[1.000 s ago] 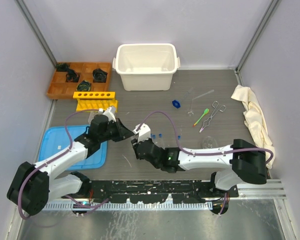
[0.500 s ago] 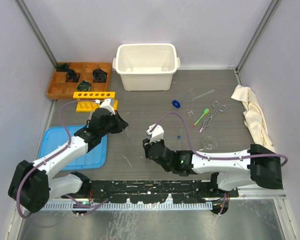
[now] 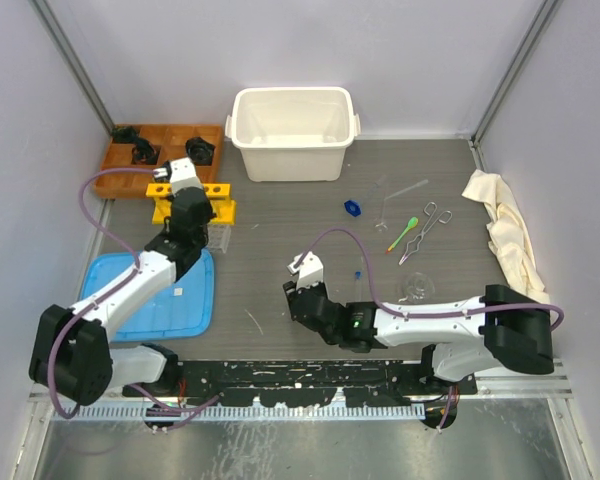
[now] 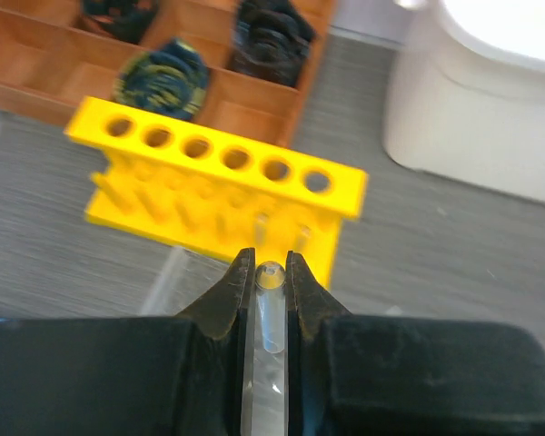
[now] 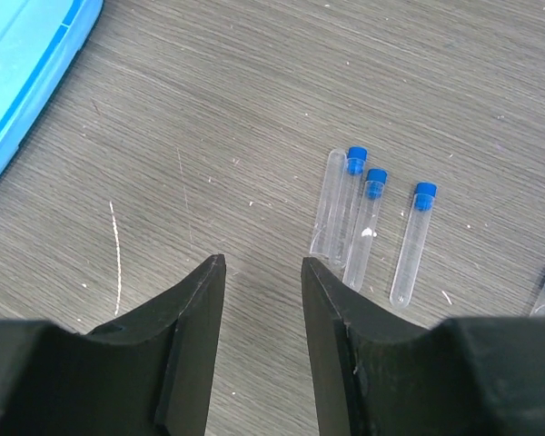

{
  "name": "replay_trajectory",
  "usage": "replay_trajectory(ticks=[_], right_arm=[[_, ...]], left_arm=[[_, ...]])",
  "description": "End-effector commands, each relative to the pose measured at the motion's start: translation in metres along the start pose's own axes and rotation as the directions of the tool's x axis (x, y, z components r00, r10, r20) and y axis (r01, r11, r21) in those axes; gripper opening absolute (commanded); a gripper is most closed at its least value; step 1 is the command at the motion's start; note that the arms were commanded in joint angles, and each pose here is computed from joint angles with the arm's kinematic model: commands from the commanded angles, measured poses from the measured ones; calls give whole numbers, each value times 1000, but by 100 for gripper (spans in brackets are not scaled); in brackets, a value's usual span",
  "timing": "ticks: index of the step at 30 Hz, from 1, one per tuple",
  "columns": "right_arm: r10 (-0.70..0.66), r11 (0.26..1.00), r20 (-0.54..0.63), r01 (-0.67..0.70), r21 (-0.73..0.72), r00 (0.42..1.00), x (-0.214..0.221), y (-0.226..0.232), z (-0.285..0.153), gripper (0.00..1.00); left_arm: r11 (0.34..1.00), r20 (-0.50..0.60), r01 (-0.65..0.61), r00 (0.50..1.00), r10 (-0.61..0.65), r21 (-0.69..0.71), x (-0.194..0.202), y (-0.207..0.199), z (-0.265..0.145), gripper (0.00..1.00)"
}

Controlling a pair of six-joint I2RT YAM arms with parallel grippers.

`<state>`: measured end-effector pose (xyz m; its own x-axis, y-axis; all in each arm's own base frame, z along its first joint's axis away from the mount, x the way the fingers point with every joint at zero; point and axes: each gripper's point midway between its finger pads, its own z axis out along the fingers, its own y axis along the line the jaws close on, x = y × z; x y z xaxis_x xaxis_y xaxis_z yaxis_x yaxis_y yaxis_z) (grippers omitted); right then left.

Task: Organize the chemistry lab equipment
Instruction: Insert the test tube into the slot of the test tube rack.

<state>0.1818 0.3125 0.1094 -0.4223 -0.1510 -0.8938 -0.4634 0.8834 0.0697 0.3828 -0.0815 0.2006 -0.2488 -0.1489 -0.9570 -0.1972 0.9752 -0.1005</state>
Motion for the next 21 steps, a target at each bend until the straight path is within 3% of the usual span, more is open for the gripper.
replay_trajectory(ticks=[1, 9, 21], right_arm=[[70, 997, 58, -69, -13, 996, -18, 1, -7, 46], [101, 995, 72, -99, -23, 992, -16, -12, -17, 46], [107, 994, 78, -106, -14, 991, -18, -21, -17, 47]], left_arm=[[979, 178, 102, 982, -70, -179, -46, 45, 28, 0], [966, 186, 205, 967, -175, -156, -27, 72, 72, 0], [974, 228, 211, 955, -188, -82, -29, 64, 85, 0]])
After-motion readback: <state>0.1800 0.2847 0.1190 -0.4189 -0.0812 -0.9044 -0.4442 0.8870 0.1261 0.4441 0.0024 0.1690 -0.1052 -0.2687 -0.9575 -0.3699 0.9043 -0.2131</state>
